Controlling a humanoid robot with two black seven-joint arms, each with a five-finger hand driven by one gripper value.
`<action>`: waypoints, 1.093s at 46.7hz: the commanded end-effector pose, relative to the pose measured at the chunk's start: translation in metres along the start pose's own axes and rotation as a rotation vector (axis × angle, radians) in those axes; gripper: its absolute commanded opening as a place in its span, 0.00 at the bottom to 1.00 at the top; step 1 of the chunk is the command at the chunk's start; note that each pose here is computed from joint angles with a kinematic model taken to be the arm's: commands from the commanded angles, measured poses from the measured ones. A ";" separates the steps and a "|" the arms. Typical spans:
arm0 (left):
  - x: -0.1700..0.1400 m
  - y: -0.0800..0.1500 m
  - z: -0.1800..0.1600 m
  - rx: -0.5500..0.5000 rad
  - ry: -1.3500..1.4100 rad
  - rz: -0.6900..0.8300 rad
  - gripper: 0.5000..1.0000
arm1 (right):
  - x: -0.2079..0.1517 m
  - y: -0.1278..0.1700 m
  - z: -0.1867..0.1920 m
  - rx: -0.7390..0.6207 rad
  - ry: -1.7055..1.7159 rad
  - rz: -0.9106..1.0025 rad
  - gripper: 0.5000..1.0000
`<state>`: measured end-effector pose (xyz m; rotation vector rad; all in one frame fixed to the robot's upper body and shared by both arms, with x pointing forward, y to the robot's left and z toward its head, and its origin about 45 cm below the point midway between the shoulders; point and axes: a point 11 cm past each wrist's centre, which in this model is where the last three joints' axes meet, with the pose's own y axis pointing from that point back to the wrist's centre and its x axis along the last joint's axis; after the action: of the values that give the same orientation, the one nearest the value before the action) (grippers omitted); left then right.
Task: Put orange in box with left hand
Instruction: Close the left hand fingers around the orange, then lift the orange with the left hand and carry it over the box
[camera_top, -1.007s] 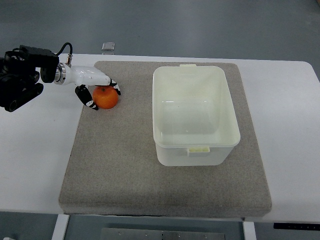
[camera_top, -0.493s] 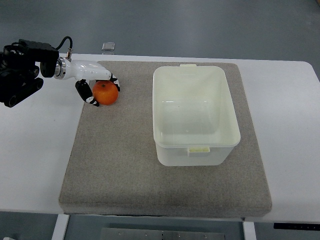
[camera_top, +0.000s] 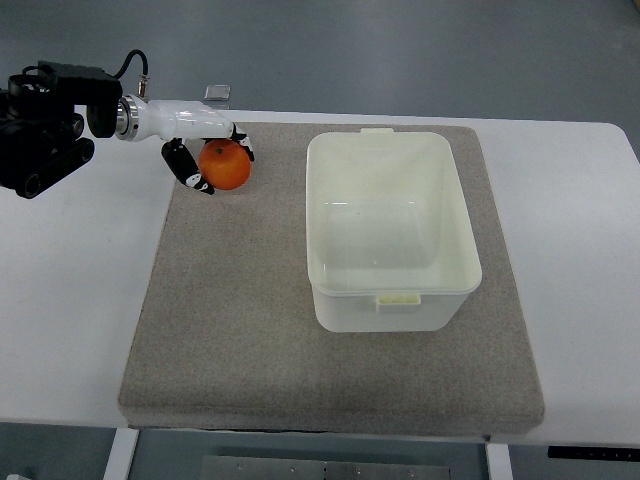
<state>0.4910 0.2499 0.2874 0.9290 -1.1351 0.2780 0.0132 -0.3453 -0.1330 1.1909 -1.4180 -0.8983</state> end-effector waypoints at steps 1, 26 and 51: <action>0.008 -0.004 0.014 -0.041 -0.006 0.011 0.00 | 0.000 0.000 0.000 0.000 0.001 0.000 0.85; 0.061 0.020 0.039 -0.136 -0.027 0.130 0.00 | 0.000 0.000 0.000 0.000 0.001 0.000 0.85; 0.089 0.021 0.139 -0.435 -0.090 0.218 0.00 | 0.000 0.000 0.000 0.000 0.001 0.000 0.85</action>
<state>0.4360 0.1472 0.3878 0.4706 -1.3120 0.1904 0.0131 -0.3453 -0.1330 1.1908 -1.4181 -0.8985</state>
